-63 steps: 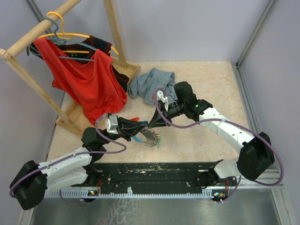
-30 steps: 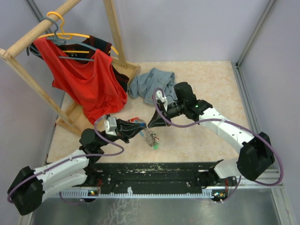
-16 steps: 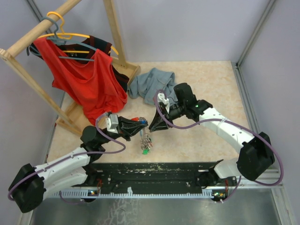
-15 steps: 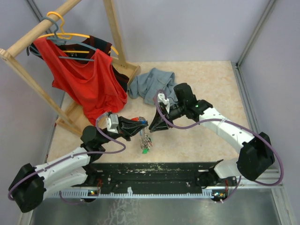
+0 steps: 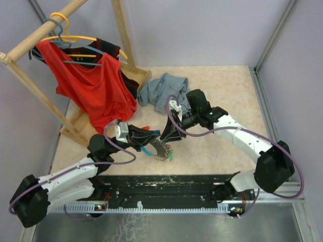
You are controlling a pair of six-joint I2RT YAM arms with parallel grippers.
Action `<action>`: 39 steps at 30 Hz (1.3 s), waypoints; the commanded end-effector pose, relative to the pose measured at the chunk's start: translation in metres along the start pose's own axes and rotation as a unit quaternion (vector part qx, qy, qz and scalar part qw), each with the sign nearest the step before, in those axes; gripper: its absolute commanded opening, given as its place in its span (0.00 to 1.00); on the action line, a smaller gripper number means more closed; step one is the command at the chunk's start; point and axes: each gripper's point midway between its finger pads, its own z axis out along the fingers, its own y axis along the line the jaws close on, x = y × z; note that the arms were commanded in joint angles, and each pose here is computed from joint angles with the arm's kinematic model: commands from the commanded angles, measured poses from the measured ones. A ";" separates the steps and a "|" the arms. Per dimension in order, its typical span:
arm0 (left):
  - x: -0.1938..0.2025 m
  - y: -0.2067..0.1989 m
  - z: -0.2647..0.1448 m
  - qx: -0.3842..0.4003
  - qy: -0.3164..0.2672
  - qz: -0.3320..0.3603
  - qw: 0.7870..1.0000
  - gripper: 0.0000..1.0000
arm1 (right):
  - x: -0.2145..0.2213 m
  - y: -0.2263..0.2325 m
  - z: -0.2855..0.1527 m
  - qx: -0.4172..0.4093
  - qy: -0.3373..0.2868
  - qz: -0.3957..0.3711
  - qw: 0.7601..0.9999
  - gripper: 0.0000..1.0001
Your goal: Remove the keys from the keyring
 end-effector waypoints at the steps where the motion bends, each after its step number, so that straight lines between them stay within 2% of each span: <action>1: -0.036 -0.007 0.010 0.023 -0.050 0.020 0.998 0.00 | -0.027 -0.007 -0.007 0.008 -0.018 -0.041 0.999 0.25; 15: -0.029 -0.016 0.015 0.059 -0.046 0.001 0.997 0.00 | -0.030 -0.012 -0.012 0.011 -0.034 -0.054 0.998 0.30; 25: -0.026 -0.023 0.018 0.087 -0.047 -0.011 0.995 0.00 | -0.021 0.003 -0.003 -0.020 -0.027 -0.123 0.992 0.35; 39: -0.031 -0.028 0.016 0.097 -0.050 -0.008 0.994 0.00 | -0.013 0.020 0.011 -0.050 -0.011 -0.137 0.989 0.32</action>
